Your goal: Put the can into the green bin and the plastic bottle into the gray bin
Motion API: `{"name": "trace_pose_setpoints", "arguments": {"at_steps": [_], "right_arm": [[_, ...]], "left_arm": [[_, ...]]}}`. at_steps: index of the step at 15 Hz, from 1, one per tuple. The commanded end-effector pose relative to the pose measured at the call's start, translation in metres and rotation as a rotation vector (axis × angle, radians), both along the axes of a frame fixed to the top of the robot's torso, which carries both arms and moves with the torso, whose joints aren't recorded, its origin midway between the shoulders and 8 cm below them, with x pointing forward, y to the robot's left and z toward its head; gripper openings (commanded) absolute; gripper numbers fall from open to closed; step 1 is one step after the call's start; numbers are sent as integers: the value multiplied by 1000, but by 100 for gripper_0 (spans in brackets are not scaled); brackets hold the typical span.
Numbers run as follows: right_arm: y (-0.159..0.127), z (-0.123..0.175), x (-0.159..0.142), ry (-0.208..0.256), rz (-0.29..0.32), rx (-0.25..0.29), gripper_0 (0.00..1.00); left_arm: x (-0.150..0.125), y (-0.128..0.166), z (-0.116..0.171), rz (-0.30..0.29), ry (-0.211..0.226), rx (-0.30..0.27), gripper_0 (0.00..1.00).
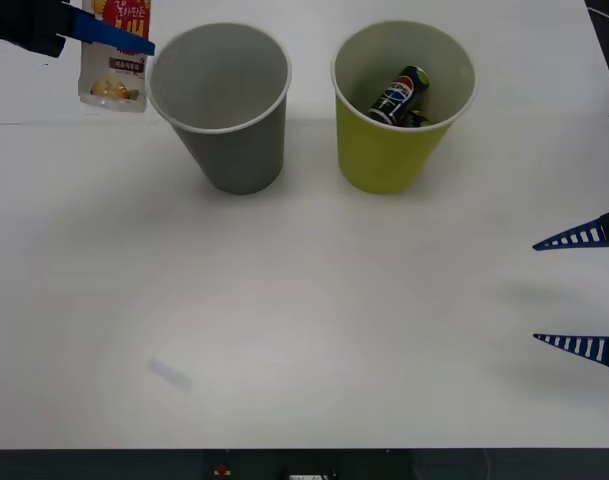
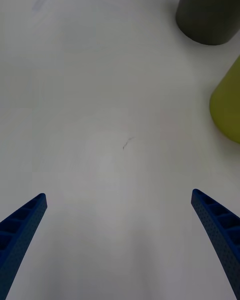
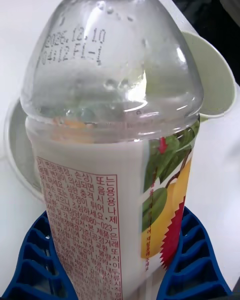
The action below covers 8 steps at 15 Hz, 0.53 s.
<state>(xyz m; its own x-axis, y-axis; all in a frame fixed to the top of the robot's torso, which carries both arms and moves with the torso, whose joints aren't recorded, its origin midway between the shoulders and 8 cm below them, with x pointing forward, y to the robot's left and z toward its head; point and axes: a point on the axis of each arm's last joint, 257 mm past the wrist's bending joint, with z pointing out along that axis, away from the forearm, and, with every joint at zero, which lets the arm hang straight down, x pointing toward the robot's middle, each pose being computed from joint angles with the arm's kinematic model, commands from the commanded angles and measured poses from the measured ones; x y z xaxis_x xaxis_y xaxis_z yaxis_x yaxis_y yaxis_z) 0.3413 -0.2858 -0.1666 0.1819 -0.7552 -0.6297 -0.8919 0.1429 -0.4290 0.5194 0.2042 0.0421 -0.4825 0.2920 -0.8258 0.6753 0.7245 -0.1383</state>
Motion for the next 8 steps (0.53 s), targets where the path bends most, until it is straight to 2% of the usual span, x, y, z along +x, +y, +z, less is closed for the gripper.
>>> {"name": "trace_pose_setpoints", "arguments": {"at_steps": [1, 8], "right_arm": [[0, 0, 0, 0, 0, 0, 100], [0, 0, 0, 0, 0, 0, 100]], "left_arm": [[25, -12, 1, 16, 3, 15, 0], [81, -48, -10, 56, 4, 79, 0]]}}
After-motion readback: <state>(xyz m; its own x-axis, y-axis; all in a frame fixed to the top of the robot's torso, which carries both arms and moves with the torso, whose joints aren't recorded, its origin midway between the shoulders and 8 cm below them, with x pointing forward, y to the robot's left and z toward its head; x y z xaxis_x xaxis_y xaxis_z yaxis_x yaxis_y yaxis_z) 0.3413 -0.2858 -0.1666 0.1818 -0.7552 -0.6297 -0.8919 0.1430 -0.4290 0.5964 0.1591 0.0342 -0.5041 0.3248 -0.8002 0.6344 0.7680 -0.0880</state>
